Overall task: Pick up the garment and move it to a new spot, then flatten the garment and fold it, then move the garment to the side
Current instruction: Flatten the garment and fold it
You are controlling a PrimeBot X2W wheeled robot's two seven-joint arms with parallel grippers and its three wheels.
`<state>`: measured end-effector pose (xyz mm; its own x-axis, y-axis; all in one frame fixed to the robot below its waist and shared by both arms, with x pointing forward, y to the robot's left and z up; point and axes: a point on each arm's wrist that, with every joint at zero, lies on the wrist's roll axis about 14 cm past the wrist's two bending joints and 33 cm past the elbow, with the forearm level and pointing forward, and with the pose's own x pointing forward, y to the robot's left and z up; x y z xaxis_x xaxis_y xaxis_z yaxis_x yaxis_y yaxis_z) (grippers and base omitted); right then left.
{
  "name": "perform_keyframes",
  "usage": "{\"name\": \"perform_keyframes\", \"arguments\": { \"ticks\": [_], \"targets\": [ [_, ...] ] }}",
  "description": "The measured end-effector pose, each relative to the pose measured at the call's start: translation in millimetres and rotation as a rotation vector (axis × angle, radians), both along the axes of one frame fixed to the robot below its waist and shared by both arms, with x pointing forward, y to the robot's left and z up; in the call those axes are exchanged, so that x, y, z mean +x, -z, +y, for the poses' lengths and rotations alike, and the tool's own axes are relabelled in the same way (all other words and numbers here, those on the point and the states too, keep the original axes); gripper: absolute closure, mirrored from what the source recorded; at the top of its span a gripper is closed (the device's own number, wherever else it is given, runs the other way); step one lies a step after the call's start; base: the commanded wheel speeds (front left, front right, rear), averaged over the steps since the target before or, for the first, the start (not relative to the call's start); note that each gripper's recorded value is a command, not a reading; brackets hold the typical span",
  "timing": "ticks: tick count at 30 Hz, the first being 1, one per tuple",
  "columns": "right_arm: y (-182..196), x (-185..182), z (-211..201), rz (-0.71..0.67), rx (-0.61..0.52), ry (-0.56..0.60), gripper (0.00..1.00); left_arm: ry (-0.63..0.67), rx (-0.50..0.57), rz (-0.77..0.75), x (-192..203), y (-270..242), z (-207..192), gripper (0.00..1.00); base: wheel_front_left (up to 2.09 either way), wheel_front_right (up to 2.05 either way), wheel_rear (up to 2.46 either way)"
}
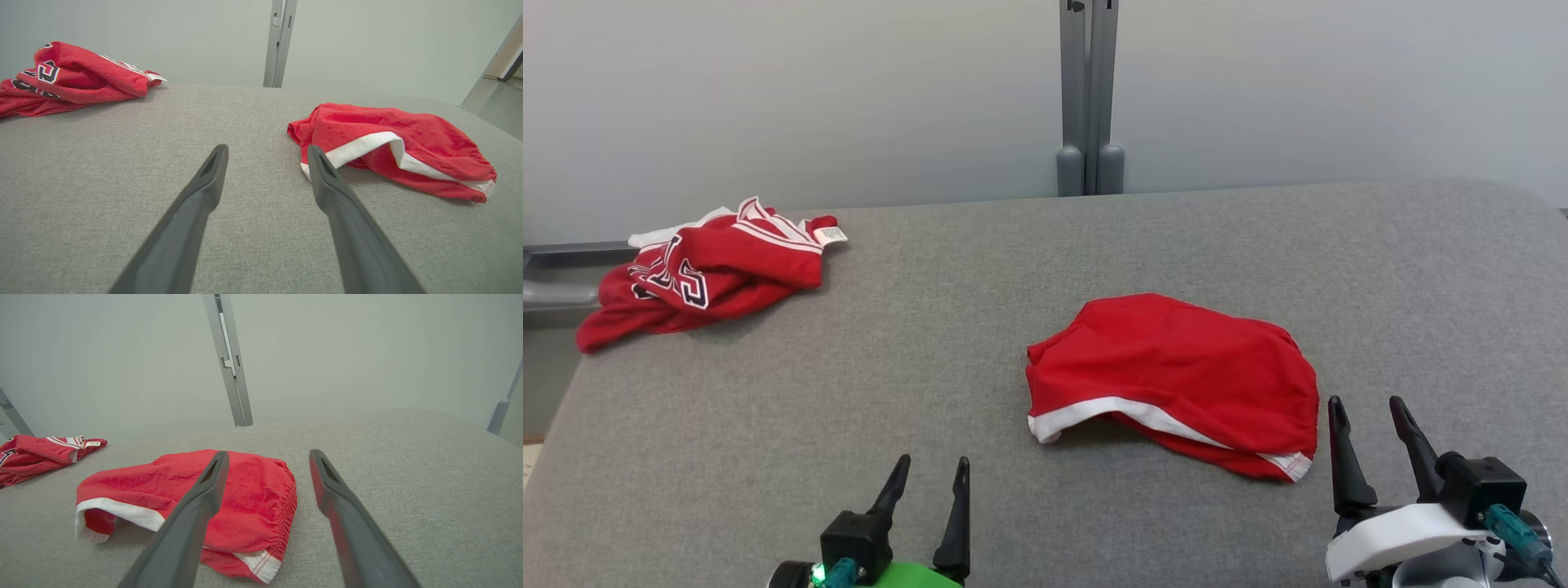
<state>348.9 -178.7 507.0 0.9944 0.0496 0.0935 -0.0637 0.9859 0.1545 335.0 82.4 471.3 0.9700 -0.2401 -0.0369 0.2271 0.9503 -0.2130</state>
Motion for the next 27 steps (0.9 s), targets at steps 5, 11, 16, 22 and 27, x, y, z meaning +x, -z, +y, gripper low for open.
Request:
{"name": "perform_keyframes", "arguments": {
  "ticks": [5,11,16,22,27],
  "targets": [
    [0,2,-2,0.0,-0.005,0.006,0.0,0.099,0.018,0.059,-3,19,-25,0.0,0.0,0.0,0.0],
    [-4,5,-8,-0.008,-0.017,0.024,0.0,0.271,0.045,0.104,2,32,-70,0.0,0.0,0.0,0.0],
    [-6,10,-19,-0.012,-0.024,0.057,0.0,0.309,0.07,0.151,24,43,-86,0.0,0.0,0.0,0.0],
    [3,10,-44,0.021,-0.034,0.134,0.0,0.282,0.109,0.241,51,70,-88,0.0,0.0,0.0,0.0],
    [16,8,-64,0.063,-0.041,0.192,0.0,0.267,0.104,0.265,67,80,-91,0.83,0.0,0.0,0.0]
  ]
}}
